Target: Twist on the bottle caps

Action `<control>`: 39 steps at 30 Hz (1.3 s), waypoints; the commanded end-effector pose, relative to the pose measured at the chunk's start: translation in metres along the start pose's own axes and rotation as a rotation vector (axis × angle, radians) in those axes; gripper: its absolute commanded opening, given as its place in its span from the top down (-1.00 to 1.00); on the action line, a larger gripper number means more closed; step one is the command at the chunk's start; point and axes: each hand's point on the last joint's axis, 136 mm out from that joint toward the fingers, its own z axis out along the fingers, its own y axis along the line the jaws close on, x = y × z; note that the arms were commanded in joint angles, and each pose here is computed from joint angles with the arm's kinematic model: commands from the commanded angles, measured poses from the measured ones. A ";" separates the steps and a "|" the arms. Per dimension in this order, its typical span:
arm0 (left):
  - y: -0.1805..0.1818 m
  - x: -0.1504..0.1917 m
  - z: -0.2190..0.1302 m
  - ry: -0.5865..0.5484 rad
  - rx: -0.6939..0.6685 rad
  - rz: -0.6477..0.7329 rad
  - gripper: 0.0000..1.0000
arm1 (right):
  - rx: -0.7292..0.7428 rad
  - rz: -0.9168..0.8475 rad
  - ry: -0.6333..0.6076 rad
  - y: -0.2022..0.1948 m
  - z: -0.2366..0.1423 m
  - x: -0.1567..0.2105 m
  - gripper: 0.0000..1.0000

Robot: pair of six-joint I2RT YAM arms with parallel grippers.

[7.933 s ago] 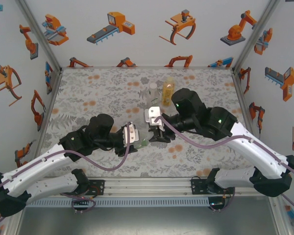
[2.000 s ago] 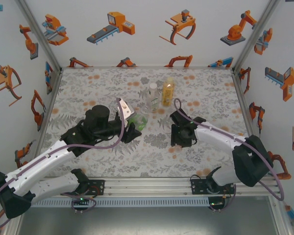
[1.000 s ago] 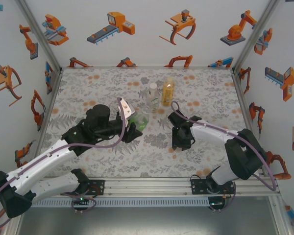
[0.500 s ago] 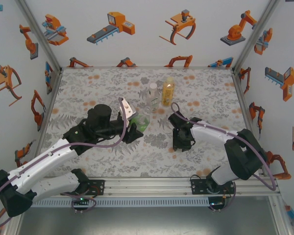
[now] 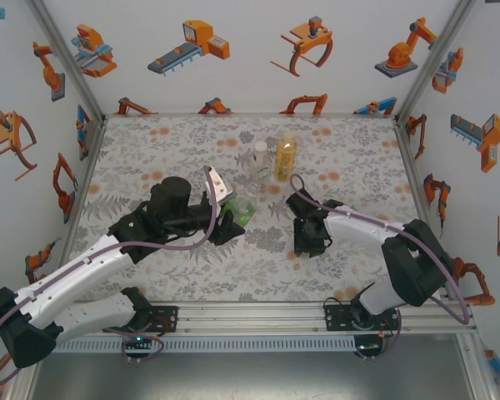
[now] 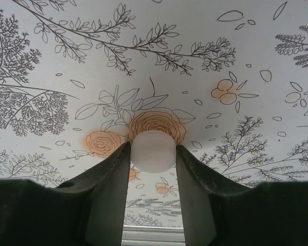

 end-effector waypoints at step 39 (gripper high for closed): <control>-0.019 0.036 0.010 0.100 0.140 0.106 1.00 | -0.337 -0.215 -0.279 0.054 -0.096 -0.039 0.72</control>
